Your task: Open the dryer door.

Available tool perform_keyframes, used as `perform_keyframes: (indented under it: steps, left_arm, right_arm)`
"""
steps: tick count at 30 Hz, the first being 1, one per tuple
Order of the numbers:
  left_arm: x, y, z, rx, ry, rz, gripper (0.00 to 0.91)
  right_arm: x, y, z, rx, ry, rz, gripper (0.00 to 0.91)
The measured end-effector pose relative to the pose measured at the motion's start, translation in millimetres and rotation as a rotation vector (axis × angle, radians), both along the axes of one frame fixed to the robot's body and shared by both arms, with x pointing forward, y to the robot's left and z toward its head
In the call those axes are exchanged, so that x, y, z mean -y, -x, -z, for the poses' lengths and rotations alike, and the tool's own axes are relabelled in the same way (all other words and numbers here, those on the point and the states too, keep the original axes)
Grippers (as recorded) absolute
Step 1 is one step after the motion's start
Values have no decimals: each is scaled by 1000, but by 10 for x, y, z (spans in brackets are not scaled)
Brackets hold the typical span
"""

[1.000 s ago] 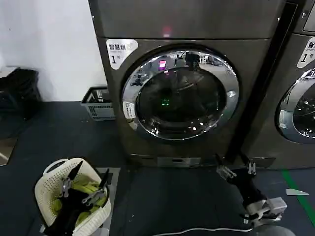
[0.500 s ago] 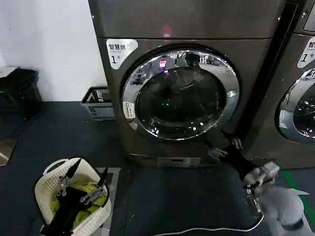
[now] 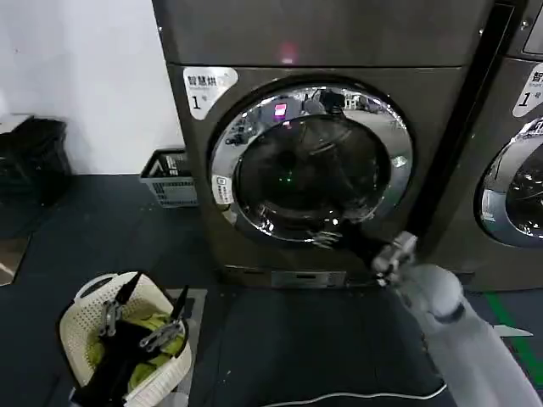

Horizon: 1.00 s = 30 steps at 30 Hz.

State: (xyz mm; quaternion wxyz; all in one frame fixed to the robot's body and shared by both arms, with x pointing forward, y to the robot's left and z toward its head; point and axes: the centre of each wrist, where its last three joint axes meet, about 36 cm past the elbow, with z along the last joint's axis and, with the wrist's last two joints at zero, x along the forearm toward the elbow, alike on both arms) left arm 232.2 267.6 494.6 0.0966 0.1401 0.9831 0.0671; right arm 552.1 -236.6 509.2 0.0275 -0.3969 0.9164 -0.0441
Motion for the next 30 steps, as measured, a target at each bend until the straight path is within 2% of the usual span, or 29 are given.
perform_keyframes:
  steps: [13,23,30]
  left_arm:
    - [35,19,23,-7,4,1,907]
    - [30,22,17,-9,-7,-5,907]
    - [31,17,20,-17,-10,-14,907]
  right_arm:
    - [-461,-423,-124,7,15,-88,907]
    - [-677,-596,-128,0,9,-122,907]
    - [-804,-666,-59,-14,6,-147,907]
